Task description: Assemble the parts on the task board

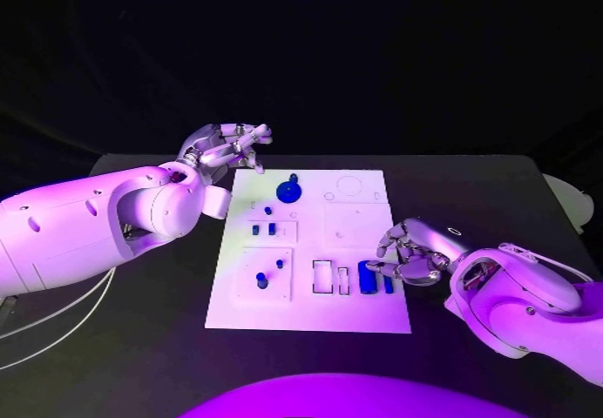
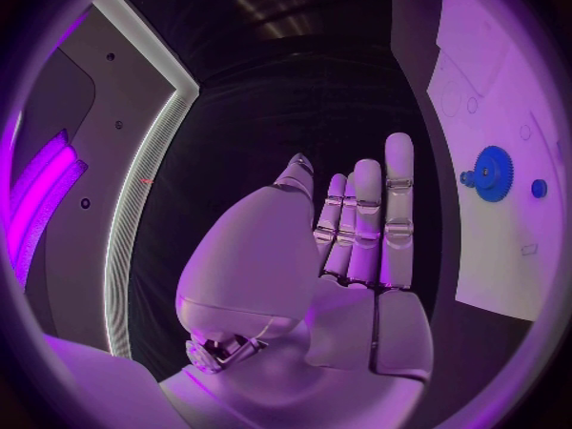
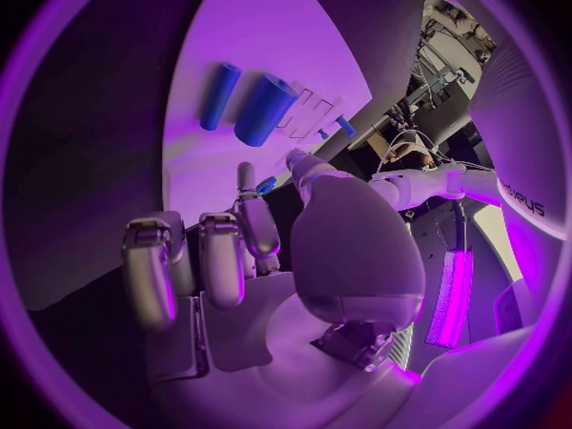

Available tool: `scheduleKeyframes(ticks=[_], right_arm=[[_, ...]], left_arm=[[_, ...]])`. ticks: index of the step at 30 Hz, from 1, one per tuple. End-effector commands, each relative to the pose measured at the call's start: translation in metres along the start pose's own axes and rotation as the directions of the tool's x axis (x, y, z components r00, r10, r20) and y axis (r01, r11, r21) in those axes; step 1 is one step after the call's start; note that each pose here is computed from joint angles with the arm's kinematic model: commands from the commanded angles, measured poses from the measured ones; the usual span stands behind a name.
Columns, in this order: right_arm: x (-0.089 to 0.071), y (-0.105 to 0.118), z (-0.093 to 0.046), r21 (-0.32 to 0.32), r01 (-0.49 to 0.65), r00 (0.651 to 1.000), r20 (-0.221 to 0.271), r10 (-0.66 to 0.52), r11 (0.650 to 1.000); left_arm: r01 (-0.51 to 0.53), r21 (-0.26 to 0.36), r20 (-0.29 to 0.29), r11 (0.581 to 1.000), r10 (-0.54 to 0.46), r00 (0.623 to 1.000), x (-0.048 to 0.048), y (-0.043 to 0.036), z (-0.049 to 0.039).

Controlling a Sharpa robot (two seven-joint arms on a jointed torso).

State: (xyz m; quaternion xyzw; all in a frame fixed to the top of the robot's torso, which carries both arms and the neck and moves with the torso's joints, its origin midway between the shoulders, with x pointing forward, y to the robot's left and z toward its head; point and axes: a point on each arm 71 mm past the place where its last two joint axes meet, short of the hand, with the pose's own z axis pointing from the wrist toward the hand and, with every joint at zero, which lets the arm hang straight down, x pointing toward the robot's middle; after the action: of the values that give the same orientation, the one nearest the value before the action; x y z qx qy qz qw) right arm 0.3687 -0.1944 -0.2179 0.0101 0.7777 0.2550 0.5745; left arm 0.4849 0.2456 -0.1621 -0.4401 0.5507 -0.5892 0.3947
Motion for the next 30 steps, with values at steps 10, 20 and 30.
scheduleKeyframes(ticks=[10,20,30], right_arm=[[0.016,0.0,0.001,0.055,0.045,0.999,0.012,-0.046,0.997],[0.029,0.001,0.002,0.071,0.086,0.995,-0.064,-0.082,0.994],[0.04,0.002,0.006,0.082,0.107,0.99,-0.105,-0.098,0.991]], left_arm=[[0.007,0.013,-0.022,1.0,-0.007,1.0,0.0022,-0.0014,-0.0009],[0.007,0.009,-0.021,1.0,-0.007,1.0,0.0008,-0.0013,-0.0018],[0.007,0.003,-0.022,1.0,-0.007,1.0,0.0002,-0.001,-0.0023]])
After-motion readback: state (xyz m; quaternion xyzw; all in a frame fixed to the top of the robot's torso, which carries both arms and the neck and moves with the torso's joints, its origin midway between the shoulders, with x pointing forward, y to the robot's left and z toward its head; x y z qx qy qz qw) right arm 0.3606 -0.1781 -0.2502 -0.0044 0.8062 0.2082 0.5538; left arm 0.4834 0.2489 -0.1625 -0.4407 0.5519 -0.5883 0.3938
